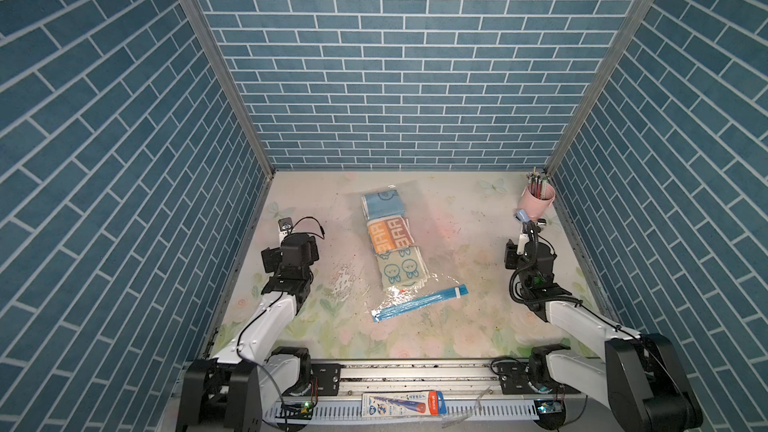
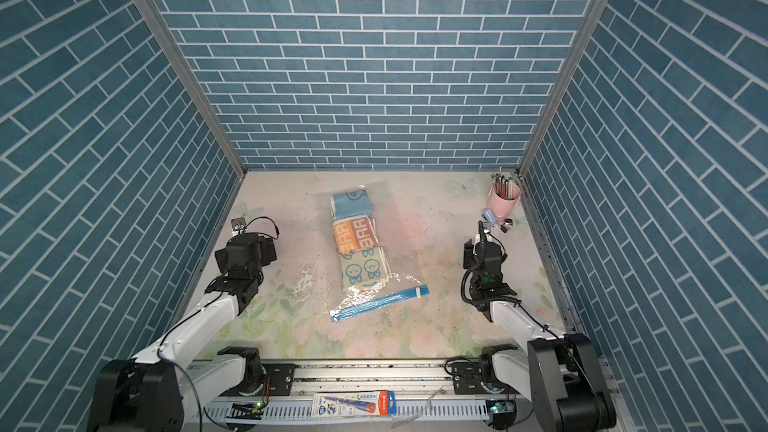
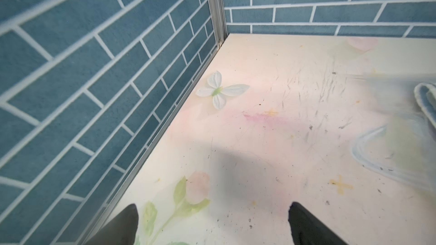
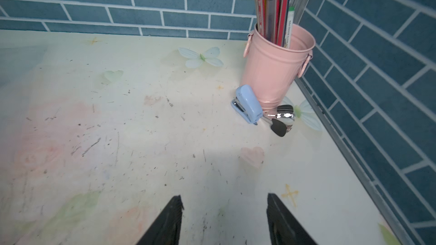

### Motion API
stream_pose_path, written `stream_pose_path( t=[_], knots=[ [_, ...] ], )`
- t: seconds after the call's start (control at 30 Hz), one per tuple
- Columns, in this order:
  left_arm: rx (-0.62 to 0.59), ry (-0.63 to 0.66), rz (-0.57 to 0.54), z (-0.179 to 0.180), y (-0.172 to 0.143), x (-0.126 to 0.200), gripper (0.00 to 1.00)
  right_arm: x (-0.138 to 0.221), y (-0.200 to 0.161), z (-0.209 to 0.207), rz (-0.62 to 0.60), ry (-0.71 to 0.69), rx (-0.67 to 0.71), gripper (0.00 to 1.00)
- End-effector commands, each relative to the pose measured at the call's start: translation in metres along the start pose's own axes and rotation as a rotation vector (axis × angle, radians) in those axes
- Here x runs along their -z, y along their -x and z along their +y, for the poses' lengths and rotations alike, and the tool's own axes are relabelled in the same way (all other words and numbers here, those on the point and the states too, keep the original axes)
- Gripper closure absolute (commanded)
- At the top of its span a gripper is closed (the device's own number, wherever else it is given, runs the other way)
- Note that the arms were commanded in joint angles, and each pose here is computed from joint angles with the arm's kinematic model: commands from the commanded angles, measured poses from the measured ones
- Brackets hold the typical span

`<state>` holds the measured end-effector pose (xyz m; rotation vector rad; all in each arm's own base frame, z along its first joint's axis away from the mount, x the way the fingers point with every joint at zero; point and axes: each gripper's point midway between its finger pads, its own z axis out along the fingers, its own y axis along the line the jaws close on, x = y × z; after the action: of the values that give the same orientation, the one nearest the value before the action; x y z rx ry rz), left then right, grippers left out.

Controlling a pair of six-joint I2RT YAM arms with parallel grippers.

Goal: Place the folded towel into the vacuum bag
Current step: Reset both arms

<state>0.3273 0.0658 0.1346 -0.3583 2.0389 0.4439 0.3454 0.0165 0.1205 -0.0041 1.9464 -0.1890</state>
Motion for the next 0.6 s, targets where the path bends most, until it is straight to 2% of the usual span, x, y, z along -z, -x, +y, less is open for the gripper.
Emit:
stream_pose_path(
  t=[0.0, 0.1, 0.2, 0.37, 0.47, 0.57],
  knots=[
    [0.012, -0.093, -0.044, -0.019, 0.006, -0.014, 0.0, -0.008, 0.026, -0.013, -0.137, -0.083, 0.042, 0.39],
    [0.0, -0.151, -0.033, -0.032, -0.007, -0.027, 0.0, -0.023, 0.014, -0.004, -0.117, -0.026, 0.076, 0.38],
    [-0.028, -0.27, -0.06, -0.051, -0.002, -0.031, 0.0, -0.033, 0.003, 0.01, -0.095, 0.128, 0.077, 0.37],
    [-0.046, -0.429, -0.138, -0.075, 0.007, -0.025, 0.01, -0.042, -0.001, 0.007, -0.043, 0.312, -0.036, 0.39],
    [-0.088, -0.493, -0.166, -0.086, 0.008, -0.024, 0.0, -0.048, -0.002, -0.001, -0.034, 0.334, -0.095, 0.39],
    [-0.08, -0.491, -0.205, -0.088, -0.003, -0.031, 0.0, -0.052, -0.003, -0.004, -0.018, 0.339, -0.119, 0.38]
  ],
)
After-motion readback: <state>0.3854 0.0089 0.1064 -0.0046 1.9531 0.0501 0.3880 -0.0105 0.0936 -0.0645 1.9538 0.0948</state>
